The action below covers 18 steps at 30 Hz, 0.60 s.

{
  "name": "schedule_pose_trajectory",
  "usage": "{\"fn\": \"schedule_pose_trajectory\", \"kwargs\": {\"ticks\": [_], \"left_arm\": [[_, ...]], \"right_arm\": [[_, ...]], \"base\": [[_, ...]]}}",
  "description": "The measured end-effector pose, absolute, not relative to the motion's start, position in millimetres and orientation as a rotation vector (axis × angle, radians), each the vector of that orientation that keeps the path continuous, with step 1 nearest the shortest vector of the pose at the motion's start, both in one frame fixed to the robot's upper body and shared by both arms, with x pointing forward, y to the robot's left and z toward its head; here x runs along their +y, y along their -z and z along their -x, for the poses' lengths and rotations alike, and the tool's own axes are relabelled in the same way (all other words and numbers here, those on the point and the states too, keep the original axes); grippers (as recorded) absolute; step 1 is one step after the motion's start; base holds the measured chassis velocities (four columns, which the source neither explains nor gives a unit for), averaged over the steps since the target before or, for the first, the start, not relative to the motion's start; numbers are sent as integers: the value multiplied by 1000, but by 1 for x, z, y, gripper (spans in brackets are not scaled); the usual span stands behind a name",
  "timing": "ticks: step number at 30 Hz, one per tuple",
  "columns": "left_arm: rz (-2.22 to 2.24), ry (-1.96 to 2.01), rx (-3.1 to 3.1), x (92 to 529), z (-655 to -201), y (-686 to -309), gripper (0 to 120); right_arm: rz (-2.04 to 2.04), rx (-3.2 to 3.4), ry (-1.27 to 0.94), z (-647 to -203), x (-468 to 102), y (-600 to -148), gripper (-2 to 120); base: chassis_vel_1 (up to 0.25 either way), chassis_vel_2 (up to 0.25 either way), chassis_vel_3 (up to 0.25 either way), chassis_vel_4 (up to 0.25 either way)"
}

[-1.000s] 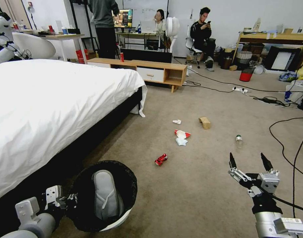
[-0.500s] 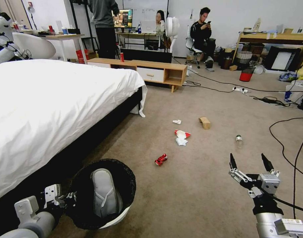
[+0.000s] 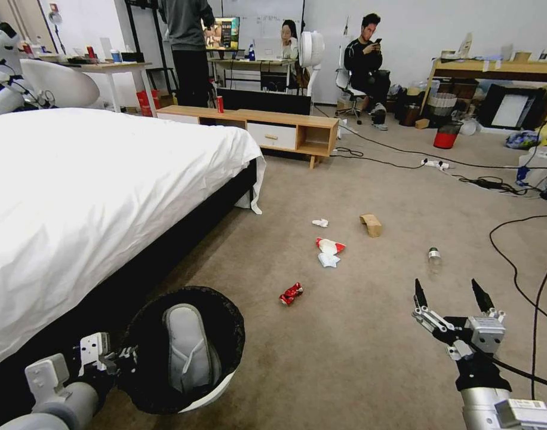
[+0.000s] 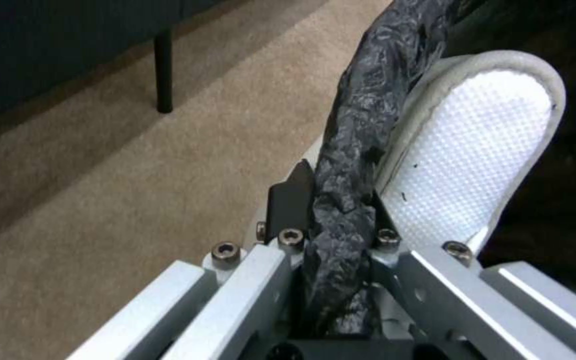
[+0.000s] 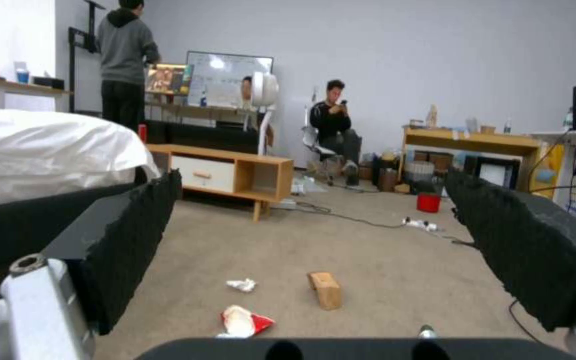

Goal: Pick up the trash bin and place the garbage on the floor into it.

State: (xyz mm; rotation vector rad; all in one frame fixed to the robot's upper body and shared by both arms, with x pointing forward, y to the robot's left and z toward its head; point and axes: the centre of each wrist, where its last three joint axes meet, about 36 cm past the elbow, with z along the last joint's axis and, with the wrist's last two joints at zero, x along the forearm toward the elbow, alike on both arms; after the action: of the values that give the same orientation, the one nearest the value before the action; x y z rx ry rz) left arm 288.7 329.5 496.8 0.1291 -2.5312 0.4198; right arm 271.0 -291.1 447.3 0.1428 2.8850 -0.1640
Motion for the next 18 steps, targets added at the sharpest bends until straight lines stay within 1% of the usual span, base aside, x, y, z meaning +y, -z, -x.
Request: {"fn": "schedule_pose_trajectory", "kwargs": {"ticks": [7, 18], "left_arm": [[-132, -413, -2532, 330, -289, -496, 2], [-136, -411, -2531, 331, -291, -494, 2]], "right_arm": [[-143, 2885, 165, -271, -291, -447, 100], [-140, 2887, 168, -271, -292, -446, 100]], "base": [[-54, 63, 61, -64], [-90, 81, 85, -82]]}}
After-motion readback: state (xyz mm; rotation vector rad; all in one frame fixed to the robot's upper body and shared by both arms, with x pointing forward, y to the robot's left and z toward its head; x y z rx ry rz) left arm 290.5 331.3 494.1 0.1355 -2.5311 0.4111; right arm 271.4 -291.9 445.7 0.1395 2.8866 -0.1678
